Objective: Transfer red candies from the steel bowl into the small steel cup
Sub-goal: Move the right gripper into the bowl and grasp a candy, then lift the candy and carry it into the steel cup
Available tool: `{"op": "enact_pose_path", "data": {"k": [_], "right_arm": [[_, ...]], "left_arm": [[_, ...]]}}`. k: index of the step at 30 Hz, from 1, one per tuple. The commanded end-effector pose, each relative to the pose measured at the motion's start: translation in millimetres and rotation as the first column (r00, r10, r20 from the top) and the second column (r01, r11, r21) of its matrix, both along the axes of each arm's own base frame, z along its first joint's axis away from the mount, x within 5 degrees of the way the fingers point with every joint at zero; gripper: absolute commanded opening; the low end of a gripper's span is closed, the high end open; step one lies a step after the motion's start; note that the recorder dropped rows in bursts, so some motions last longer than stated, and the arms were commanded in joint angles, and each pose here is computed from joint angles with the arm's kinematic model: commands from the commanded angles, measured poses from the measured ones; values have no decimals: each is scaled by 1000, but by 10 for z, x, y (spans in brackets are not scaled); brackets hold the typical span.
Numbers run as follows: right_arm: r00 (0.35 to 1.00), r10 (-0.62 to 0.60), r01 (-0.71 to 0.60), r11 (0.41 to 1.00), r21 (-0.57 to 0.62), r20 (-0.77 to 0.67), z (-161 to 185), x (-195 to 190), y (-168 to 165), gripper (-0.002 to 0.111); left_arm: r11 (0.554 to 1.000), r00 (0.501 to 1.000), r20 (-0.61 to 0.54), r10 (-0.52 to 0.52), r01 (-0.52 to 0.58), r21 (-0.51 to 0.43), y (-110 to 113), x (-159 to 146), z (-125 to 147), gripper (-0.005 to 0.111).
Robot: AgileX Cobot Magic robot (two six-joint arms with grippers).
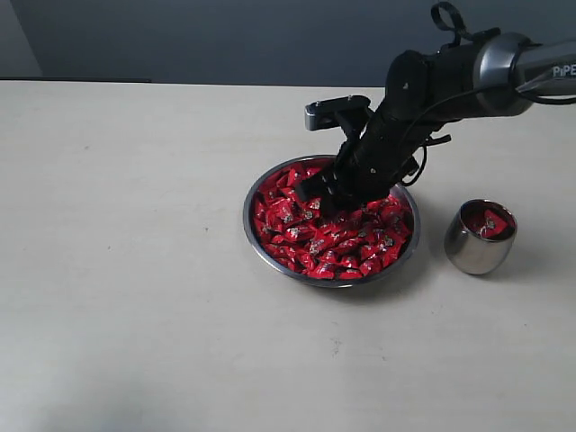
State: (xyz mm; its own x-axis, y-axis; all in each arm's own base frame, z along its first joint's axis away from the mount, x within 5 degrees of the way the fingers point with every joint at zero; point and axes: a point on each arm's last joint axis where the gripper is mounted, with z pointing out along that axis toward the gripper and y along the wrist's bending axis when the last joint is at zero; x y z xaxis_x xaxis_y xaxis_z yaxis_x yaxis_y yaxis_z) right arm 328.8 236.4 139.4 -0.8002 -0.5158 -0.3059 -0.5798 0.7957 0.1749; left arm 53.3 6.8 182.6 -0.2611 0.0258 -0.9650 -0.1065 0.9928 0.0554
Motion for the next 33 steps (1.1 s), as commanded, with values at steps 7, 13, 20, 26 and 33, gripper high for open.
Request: {"op": "enact_pose_path", "data": {"k": [7,13,20,26,33], "right_arm": [[1000,20,-20,999,-30,0,-134,32,-2,27],[999,33,-33,999,-37,17,-69,30,-14,0],[996,48,-47,999,-20,70,223,3,-41,0],[989,38,-28,997,-75,143,599,-46,-174,0],[945,-66,110,987,-121,320,1119,-144,-443,0]], "left_arm": [[1000,1000,12,-5,5,1,-2,0,5,0],[1000,1000,12,-5,5,1,-2,0,5,0],[1000,1000,12,-5,5,1,-2,0,5,0],[1000,1000,12,-5,5,1,-2,0,5,0],[1000,1000,12,-5,5,1,-2,0,5,0]]}}
